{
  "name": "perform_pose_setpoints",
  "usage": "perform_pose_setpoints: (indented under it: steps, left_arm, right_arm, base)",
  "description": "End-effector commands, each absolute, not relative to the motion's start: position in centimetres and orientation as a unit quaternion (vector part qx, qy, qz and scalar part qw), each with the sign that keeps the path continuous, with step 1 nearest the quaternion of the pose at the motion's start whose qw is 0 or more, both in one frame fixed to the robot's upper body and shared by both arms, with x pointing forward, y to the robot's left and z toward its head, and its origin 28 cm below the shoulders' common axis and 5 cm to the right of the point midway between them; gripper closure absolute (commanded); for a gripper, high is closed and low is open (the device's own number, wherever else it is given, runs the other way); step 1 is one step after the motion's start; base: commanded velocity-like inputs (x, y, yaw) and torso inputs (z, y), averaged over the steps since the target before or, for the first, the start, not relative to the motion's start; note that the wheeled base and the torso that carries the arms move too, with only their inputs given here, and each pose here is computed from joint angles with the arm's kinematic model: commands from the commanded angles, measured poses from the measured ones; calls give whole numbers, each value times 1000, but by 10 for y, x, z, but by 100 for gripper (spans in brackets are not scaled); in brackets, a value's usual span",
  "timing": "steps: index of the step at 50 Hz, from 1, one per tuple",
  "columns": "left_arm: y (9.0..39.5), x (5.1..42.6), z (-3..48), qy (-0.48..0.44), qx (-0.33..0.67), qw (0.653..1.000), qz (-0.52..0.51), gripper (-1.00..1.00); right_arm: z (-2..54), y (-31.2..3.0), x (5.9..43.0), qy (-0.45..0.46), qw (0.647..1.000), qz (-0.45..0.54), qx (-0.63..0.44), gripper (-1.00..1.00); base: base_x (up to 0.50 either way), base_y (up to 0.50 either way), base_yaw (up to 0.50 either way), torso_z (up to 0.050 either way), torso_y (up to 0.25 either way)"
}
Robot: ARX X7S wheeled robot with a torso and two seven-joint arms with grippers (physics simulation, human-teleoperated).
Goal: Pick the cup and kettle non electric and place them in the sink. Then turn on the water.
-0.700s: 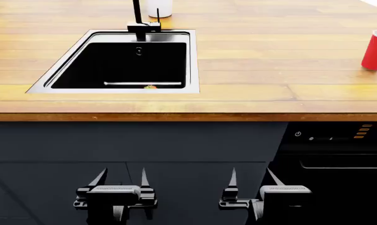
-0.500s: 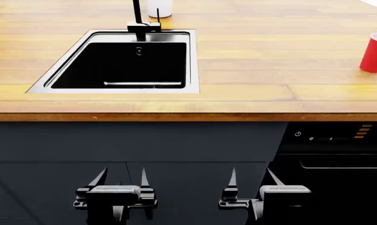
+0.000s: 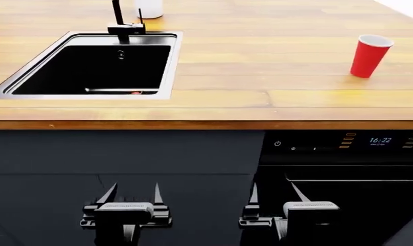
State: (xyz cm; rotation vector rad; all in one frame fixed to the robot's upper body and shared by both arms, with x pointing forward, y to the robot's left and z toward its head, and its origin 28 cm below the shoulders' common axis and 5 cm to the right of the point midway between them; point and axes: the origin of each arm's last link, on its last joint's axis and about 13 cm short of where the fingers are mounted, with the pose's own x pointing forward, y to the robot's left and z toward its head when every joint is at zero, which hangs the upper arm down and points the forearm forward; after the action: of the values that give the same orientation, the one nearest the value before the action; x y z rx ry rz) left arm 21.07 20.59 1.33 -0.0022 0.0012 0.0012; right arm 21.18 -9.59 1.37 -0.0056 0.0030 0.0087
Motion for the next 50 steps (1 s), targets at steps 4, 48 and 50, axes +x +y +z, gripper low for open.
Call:
perform_pose_setpoints:
  steps: [4, 48, 50]
  left_arm:
    - [206, 211, 14, 1, -2, 1000, 1, -100]
    - [206, 211, 13, 2, -4, 1000, 0, -100]
    - [206, 211, 13, 2, -4, 1000, 0, -100]
  right_arm:
    - [14, -96, 212, 4, 1000, 5, -2, -100]
    - [13, -96, 212, 7, 1000, 8, -2, -100]
    - [13, -95, 212, 7, 1000, 8, -2, -100]
  base:
    - [0, -500, 0, 0, 0]
    - [0, -500, 0, 0, 0]
    - [0, -500, 0, 0, 0]
